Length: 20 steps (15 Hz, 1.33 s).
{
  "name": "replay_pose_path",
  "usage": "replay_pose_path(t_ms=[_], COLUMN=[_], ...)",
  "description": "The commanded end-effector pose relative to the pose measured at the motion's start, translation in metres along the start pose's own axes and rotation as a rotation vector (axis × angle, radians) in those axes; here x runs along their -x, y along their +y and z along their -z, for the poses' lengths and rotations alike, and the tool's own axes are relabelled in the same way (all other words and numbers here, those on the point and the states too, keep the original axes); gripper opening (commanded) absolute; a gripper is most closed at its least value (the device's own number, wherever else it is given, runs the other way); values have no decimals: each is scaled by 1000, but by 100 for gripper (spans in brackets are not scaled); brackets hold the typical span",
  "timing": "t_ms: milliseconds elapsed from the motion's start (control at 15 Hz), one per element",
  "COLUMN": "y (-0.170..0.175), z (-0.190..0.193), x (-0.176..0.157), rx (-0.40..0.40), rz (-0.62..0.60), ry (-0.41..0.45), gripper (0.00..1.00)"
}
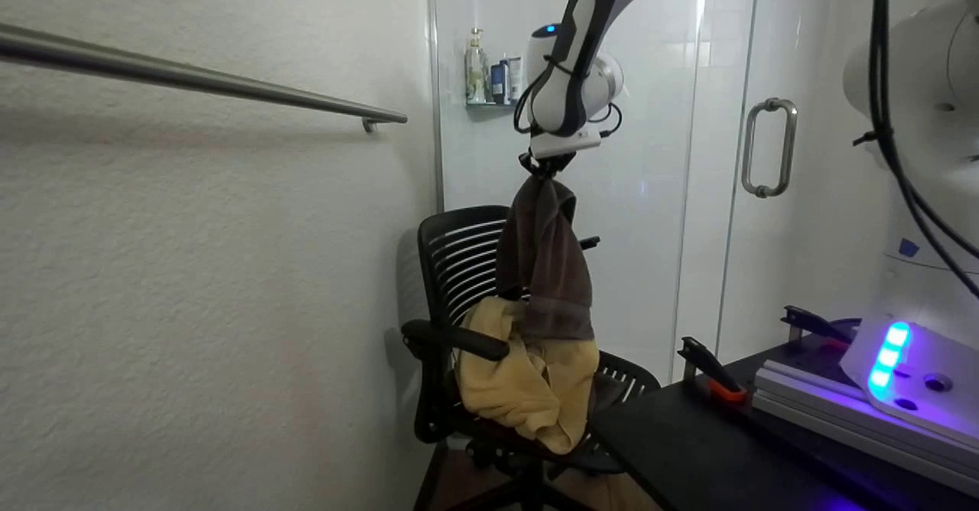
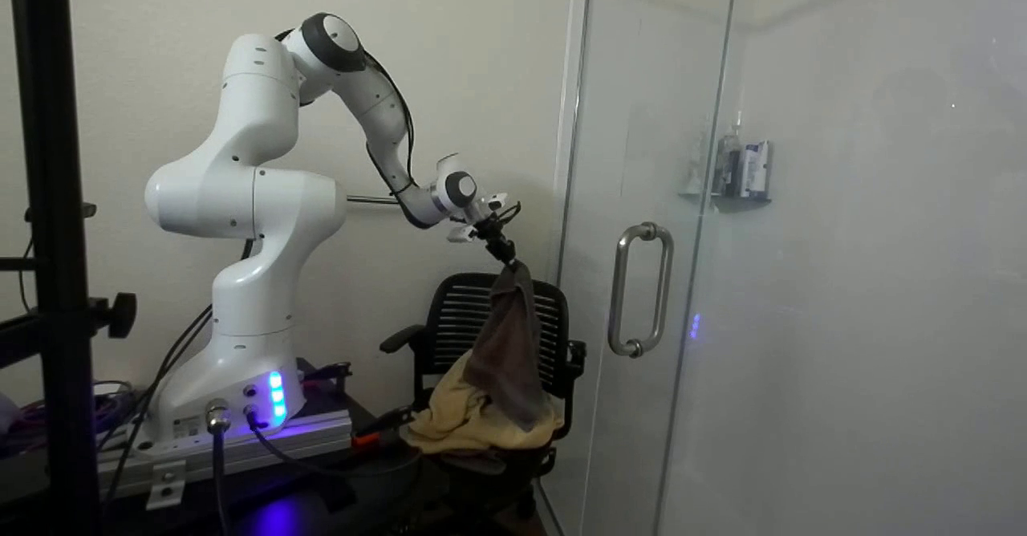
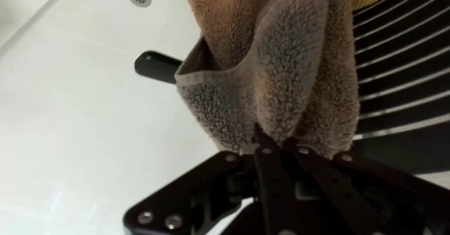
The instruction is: Take the brown towel from the chair and place it on the top rail
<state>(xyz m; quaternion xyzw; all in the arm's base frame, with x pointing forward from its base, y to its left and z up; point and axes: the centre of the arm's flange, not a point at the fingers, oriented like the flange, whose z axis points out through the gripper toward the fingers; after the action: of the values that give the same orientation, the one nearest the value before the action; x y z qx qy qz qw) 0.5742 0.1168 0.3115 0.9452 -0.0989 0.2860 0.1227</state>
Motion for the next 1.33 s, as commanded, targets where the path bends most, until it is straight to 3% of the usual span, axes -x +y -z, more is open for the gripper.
replay_pose_path(t_ms=[0,400,733,1267], y=[11,10,6,-19], z=[78,155,168,169], x=[-56,-154,-204,-272], rx=[56,147,213,324], rz=[55,87,48,-29], ry=[28,108,106,-40], gripper=[2,2,2,2])
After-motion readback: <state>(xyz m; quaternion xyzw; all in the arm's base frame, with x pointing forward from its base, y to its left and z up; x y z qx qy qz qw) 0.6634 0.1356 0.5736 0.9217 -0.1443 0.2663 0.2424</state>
